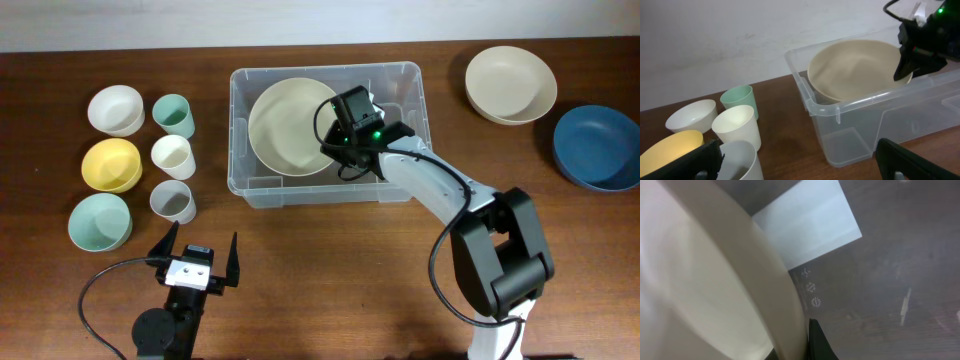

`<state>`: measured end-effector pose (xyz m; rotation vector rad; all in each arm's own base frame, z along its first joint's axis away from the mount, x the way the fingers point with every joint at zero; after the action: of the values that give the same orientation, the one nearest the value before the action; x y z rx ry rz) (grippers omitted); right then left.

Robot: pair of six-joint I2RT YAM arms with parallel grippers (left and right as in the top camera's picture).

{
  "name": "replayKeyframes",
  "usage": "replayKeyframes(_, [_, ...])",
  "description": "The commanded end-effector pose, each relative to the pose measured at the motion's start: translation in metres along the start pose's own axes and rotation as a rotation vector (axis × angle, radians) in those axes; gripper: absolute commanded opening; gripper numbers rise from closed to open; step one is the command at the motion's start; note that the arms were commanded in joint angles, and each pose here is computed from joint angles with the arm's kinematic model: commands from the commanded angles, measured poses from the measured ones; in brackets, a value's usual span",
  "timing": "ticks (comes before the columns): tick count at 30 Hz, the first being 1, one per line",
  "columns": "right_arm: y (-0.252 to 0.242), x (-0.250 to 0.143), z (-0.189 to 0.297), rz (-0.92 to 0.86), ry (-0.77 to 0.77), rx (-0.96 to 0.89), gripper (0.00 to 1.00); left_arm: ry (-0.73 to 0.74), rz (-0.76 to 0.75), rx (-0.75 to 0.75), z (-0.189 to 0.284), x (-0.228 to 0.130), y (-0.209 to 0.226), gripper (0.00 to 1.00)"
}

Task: Pack container
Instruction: 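Lower the cream bowl into the container and open the right gripper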

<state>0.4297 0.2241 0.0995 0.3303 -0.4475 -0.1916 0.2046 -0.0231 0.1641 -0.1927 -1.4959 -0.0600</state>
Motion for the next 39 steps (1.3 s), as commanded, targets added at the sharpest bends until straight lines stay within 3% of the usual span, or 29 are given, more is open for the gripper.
replayKeyframes(1, [0.008,-0.006,-0.010,-0.029,0.050,0.038,0.05,0.001,-0.016,0.005,0.000,-0.002,0.001,1.00])
replayKeyframes(13, [0.004,-0.011,-0.018,-0.040,0.072,0.029,0.05,0.000,-0.016,0.005,0.000,-0.001,0.001,1.00])
replayKeyframes(17, [0.004,-0.012,-0.018,-0.040,0.074,0.027,0.13,0.001,-0.016,0.005,0.000,-0.002,0.001,1.00])
replayKeyframes(20, [0.004,-0.011,-0.018,-0.040,0.073,0.028,0.25,0.000,-0.016,0.005,0.000,-0.001,0.001,1.00])
replayKeyframes(33, [0.019,-0.002,0.000,0.024,0.063,0.085,0.26,0.001,-0.016,0.005,0.000,-0.002,0.001,1.00])
replayKeyframes(36, [0.023,0.003,0.008,0.056,0.048,0.096,0.41,0.001,-0.016,0.005,0.000,-0.002,0.001,1.00])
replayKeyframes(39, [0.023,0.007,0.016,0.055,0.040,0.090,0.42,0.001,-0.016,0.005,0.000,-0.002,0.001,1.00])
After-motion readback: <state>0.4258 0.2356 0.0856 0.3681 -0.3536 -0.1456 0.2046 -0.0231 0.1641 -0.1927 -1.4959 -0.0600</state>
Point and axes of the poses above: each gripper's point midway between its finger pads, its own z axis back along the fingers, its own y axis along the line the jaws close on, x = y × z, the point moved 4 cm from there along z, back along the fingers, and after that the axes turned 15 degrees about z, right-handed, at the moved point
